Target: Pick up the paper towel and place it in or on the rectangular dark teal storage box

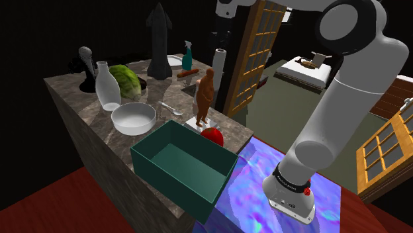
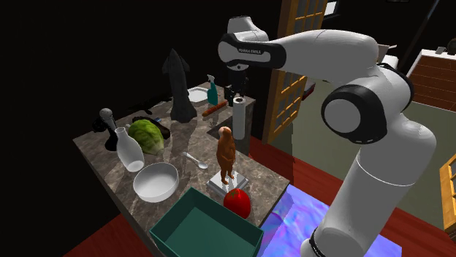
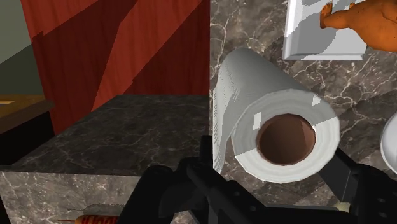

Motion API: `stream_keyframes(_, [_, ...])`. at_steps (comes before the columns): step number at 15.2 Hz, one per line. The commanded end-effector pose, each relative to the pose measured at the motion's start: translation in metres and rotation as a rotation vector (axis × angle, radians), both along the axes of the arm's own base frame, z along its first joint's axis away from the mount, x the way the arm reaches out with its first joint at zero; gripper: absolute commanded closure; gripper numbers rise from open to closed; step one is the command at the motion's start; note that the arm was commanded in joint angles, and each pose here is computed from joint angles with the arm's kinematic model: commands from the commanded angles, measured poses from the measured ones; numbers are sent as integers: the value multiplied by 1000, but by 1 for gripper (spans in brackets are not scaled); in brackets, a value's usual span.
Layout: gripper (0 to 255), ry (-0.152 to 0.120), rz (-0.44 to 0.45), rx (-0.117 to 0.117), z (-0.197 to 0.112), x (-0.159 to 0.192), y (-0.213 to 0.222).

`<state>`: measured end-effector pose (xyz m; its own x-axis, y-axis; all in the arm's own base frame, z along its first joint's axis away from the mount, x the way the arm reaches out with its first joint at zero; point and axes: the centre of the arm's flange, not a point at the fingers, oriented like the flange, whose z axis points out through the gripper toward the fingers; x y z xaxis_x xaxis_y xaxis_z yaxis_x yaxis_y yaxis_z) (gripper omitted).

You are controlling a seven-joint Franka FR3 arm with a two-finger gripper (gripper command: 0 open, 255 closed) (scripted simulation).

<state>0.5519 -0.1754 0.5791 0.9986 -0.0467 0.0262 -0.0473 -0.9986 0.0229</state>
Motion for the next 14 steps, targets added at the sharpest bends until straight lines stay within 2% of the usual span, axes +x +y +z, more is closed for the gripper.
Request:
stream_keyframes(1, [255, 0, 0, 0, 11, 1, -1])
stream_keyframes(9, [255, 0, 0, 0, 53, 1, -1])
stream_keyframes(14, [255, 0, 0, 0, 65, -27, 58])
